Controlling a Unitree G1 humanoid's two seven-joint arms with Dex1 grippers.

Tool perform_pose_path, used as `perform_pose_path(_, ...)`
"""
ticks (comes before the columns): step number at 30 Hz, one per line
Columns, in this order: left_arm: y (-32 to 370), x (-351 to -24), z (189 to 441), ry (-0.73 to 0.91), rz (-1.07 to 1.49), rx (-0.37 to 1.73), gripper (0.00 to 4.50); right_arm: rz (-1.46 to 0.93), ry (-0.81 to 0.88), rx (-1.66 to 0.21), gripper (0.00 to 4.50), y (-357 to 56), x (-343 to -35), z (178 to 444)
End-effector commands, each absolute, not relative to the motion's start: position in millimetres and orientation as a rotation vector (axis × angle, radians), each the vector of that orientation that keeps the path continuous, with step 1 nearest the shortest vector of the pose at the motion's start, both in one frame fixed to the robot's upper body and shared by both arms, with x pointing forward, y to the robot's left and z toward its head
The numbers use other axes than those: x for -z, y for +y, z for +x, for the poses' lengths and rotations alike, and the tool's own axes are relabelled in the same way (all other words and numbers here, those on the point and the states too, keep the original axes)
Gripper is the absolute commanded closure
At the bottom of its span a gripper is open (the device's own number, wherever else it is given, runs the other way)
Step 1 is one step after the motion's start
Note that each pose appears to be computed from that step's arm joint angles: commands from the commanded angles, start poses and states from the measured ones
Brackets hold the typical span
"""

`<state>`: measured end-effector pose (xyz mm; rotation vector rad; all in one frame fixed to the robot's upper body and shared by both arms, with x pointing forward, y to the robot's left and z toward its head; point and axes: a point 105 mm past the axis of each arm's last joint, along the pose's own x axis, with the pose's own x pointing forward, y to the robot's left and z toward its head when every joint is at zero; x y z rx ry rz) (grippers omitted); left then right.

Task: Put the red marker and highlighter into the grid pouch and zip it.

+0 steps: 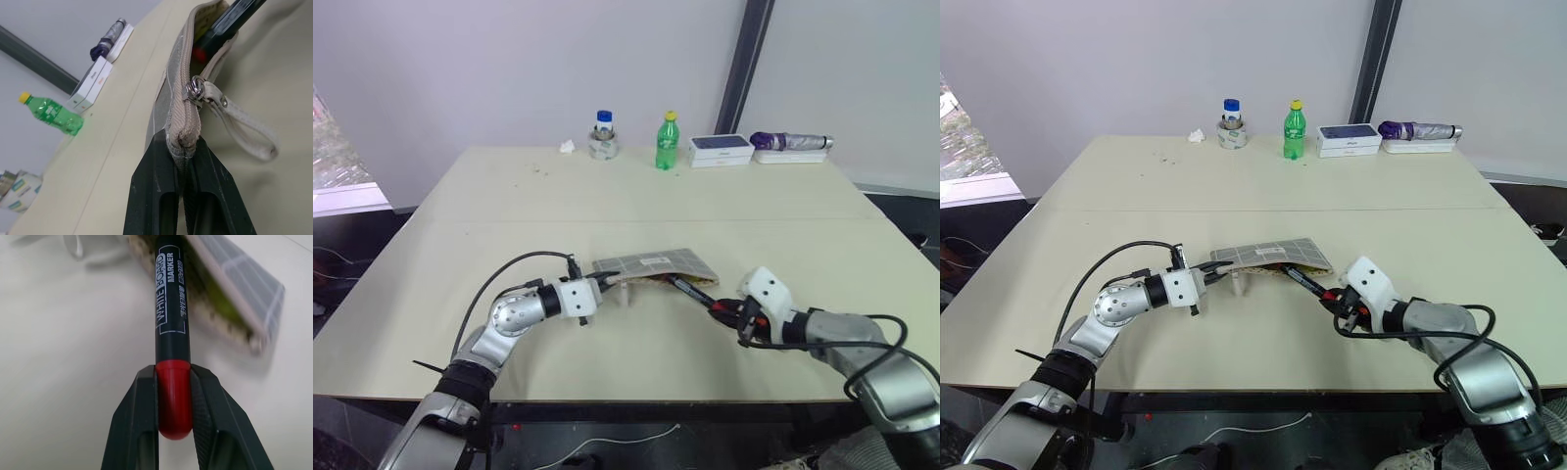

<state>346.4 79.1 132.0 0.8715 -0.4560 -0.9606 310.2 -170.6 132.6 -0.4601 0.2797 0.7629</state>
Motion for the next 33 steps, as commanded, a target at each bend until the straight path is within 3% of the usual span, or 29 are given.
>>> perform_pose_path(1, 71.8, -141.3, 341.2, -0.507, 0.903, 0.983, 4.50, -0.622, 0.203, -0.820, 4.18, -162.8, -148.6, 317.9)
perform_pose_path(10, 69.4, -144.5, 342.0, -0.517, 0.928, 1.016, 4.50, -1.068, 0.048, -0.978, 4.18, -126.4, -152.7, 346.0)
perform_pose_path(18, 85.2, -148.5, 346.0, -0.507, 0.937, 0.954, 4.50, -1.172, -0.095, -1.059, 4.18, -99.4, -146.6, 351.2)
perform_pose_path(26, 103.2, -143.1, 345.5, -0.463, 0.942, 0.927, 4.50, -0.928, -0.119, -1.003, 0.22, -114.0, -172.1, 346.2)
perform_pose_path(33, 96.3, -146.9, 348.9, -0.466, 0.899, 0.912, 4.50, -0.556, -0.125, -1.022, 0.22, -126.8, -193.9, 316.3)
